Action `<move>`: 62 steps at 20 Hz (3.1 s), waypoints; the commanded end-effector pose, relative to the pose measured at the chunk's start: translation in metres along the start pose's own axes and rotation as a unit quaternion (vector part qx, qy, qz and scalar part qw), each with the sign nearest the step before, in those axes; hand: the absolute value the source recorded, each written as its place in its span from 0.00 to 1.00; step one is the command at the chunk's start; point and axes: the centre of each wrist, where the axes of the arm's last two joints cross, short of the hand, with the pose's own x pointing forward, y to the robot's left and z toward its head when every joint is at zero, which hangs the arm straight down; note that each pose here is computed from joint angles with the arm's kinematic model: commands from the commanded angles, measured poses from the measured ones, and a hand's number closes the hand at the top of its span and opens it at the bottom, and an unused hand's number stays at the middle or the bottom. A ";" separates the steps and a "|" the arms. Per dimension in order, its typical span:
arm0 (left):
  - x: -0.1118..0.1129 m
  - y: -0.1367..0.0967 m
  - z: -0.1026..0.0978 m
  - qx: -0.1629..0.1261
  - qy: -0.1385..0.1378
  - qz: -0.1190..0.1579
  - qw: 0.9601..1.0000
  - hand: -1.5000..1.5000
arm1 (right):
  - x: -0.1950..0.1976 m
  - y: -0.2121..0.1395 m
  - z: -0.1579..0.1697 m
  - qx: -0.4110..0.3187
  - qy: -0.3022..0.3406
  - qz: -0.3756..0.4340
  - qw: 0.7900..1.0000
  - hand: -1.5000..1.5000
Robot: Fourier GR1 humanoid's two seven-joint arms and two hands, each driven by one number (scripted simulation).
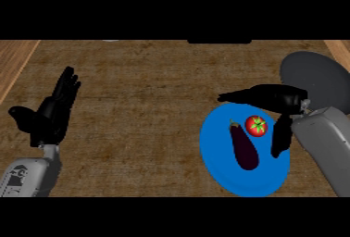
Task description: Pick the eggplant from the plate and place it in the pan
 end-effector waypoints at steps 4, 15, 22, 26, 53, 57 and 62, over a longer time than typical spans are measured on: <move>-0.004 -0.004 -0.001 -0.003 0.004 0.006 1.000 0.50 | -0.005 0.005 -0.012 0.017 0.015 0.029 0.999 0.00; 0.006 -0.019 0.012 0.004 -0.002 0.018 1.000 0.50 | 0.012 0.020 -0.034 0.059 0.071 0.116 0.989 0.00; 0.002 -0.001 -0.003 -0.002 -0.001 0.008 1.000 0.50 | 0.003 0.044 -0.051 0.060 0.080 0.113 0.989 0.00; -0.008 -0.011 0.000 -0.005 0.001 -0.001 1.000 0.50 | 0.021 0.054 -0.072 0.085 0.081 0.138 0.984 0.00; -0.010 0.004 0.014 0.006 0.007 -0.005 1.000 0.50 | -0.019 0.077 -0.071 0.011 0.084 0.099 0.991 1.00; -0.007 0.002 0.006 0.015 0.011 -0.001 1.000 0.50 | -0.027 0.055 -0.072 -0.137 0.244 -0.029 0.960 1.00; -0.004 0.004 0.003 0.013 0.013 0.000 1.000 0.50 | 0.021 0.018 -0.071 -0.365 0.328 -0.043 0.870 1.00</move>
